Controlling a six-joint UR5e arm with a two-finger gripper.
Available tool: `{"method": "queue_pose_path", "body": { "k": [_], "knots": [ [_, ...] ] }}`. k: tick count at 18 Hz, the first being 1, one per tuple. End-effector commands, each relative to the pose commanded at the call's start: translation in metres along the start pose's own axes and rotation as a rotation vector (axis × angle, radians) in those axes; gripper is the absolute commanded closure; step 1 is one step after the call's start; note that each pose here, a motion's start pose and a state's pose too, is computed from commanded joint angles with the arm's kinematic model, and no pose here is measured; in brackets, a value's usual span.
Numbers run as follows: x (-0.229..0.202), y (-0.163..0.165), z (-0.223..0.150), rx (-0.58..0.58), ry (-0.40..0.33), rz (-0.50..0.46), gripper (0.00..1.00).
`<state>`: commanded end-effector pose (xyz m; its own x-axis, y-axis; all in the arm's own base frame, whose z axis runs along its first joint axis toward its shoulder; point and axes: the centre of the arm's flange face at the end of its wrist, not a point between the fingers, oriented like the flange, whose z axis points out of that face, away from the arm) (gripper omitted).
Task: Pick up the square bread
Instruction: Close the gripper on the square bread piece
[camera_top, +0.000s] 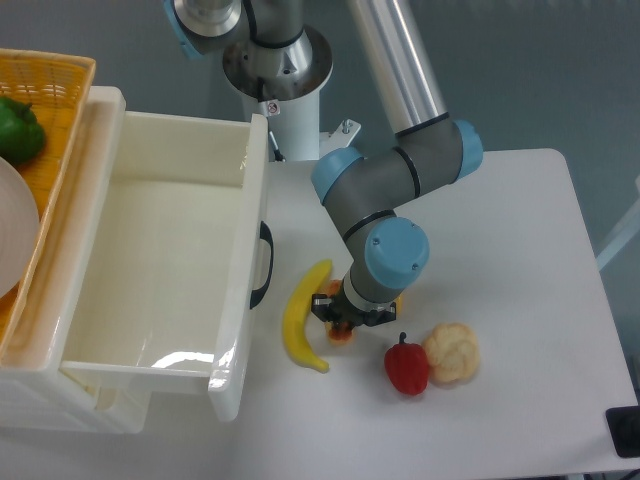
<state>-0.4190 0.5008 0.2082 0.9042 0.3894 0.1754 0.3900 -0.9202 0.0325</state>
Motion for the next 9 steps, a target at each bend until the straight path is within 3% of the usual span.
{"method": "queue_pose_path", "body": {
  "k": [9],
  "knots": [
    [0.009,-0.001,-0.077,0.095,-0.09,0.054,1.0]
  ]
}}
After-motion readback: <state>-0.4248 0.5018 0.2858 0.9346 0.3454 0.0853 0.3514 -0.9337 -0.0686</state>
